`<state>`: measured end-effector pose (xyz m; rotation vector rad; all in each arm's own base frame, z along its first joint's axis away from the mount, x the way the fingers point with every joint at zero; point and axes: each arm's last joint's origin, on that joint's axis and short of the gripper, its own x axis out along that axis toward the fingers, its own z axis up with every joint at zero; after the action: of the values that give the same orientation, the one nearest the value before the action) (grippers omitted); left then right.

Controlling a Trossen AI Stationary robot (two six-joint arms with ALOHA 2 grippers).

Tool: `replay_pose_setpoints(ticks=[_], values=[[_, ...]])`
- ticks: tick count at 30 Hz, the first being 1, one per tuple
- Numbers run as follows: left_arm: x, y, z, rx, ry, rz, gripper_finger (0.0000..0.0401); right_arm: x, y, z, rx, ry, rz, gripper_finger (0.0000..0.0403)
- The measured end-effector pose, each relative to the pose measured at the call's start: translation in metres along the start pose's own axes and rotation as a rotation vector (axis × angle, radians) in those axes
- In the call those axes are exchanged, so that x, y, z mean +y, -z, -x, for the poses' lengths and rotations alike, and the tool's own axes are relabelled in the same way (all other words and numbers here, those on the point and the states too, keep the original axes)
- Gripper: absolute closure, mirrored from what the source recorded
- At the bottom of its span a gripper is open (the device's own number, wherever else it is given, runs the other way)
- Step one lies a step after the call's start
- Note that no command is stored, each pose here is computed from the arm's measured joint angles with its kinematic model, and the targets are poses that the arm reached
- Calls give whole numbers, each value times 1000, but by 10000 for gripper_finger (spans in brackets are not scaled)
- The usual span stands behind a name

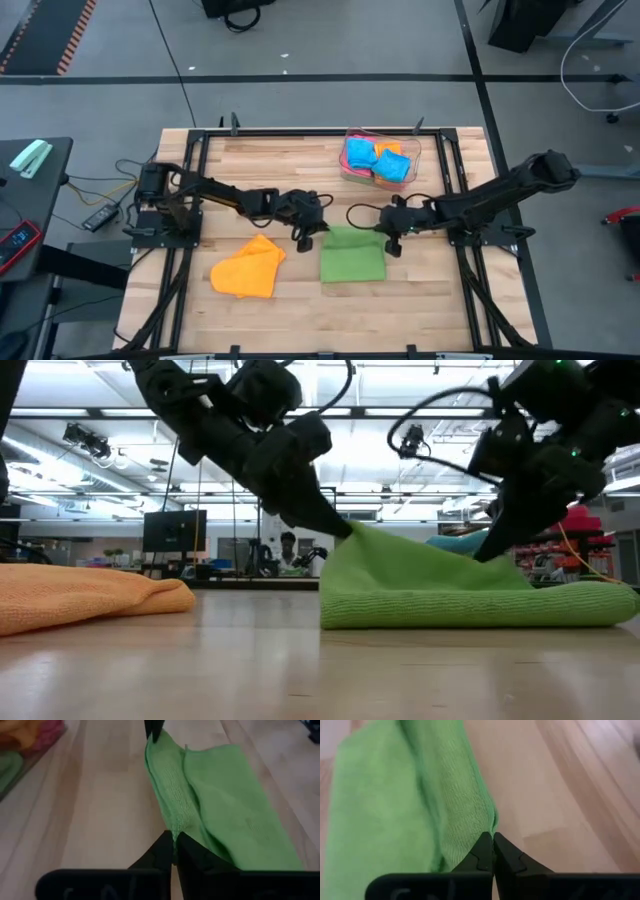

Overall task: Fold microfiber towels
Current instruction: Fold the green towel

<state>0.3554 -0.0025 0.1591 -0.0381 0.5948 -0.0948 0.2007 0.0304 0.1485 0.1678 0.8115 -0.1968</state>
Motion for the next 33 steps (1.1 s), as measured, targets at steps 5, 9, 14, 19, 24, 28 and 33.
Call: replay_pose_setpoints(ticks=[5,9,14,19,24,28,33], values=[[-11,1,-1,10,26,-63,390,10,1,5,-24,-22,61,400],[-20,-2,0,-11,46,-78,376,18,5,8,-19,-47,96,400],[-27,-3,1,-20,64,-91,371,25,7,10,-34,-52,134,400],[-28,-6,2,-29,64,-92,386,32,-2,15,-71,-53,160,400],[-33,-13,3,-50,75,-121,372,42,-15,23,-102,-81,207,400],[-43,-11,3,-38,99,-149,362,50,-15,23,-89,-97,227,400],[-55,-9,3,-31,128,-205,374,59,-7,19,-50,-111,238,400]])
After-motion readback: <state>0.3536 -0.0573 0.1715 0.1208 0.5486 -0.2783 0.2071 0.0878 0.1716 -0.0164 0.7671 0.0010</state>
